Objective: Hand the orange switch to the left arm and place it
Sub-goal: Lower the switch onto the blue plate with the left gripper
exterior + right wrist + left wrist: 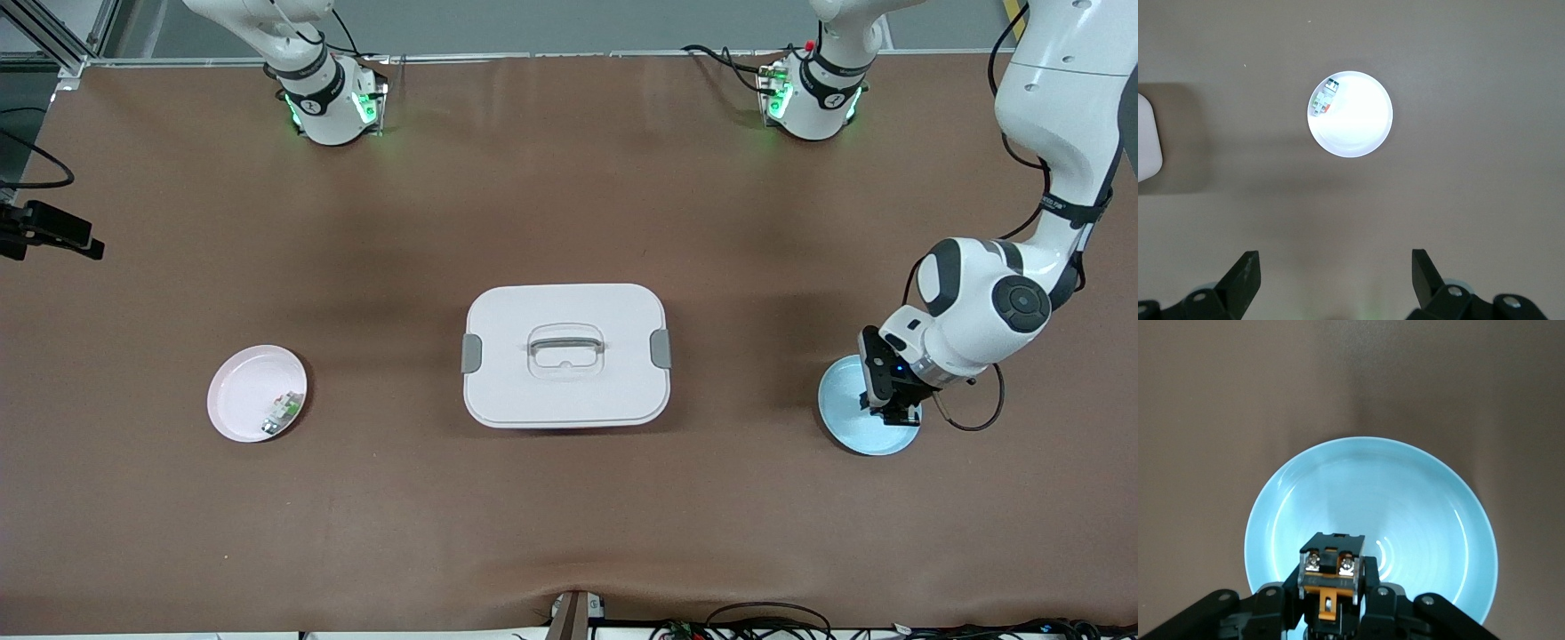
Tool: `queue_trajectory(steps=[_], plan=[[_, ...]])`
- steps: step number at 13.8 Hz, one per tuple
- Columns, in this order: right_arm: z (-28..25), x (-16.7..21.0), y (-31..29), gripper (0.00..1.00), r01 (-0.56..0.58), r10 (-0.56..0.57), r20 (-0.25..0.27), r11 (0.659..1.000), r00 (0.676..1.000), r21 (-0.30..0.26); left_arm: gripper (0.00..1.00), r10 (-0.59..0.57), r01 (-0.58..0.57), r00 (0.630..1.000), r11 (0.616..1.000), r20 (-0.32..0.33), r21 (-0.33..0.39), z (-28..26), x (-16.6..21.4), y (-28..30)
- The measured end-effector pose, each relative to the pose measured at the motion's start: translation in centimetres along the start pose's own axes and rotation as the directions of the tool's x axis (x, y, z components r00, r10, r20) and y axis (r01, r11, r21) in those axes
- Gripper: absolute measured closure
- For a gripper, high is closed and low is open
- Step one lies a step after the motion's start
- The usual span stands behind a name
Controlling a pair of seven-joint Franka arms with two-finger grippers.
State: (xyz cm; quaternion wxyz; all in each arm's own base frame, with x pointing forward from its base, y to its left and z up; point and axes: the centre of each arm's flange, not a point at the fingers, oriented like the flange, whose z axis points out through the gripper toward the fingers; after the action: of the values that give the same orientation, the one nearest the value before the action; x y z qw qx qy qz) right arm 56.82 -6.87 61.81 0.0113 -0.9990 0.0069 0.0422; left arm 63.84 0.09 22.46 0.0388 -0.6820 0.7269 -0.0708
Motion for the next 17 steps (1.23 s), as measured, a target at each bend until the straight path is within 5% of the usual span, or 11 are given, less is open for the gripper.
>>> queue_trajectory(steps=[13, 17], plan=[[-0.1, -0.5, 3.2, 0.00, -0.062, 0.063, -0.014, 0.997, 0.998, 0.044, 0.64, -0.012, 0.011, 1.000, 0.999, -0.021, -0.045, 3.5, -0.3, 0.7], [-0.2, -0.4, 2.8, 0.00, -0.054, 0.055, -0.019, 0.998, 0.998, 0.039, 0.27, 0.029, -0.029, 0.999, 0.999, -0.018, -0.019, 2.8, -0.9, -0.1]])
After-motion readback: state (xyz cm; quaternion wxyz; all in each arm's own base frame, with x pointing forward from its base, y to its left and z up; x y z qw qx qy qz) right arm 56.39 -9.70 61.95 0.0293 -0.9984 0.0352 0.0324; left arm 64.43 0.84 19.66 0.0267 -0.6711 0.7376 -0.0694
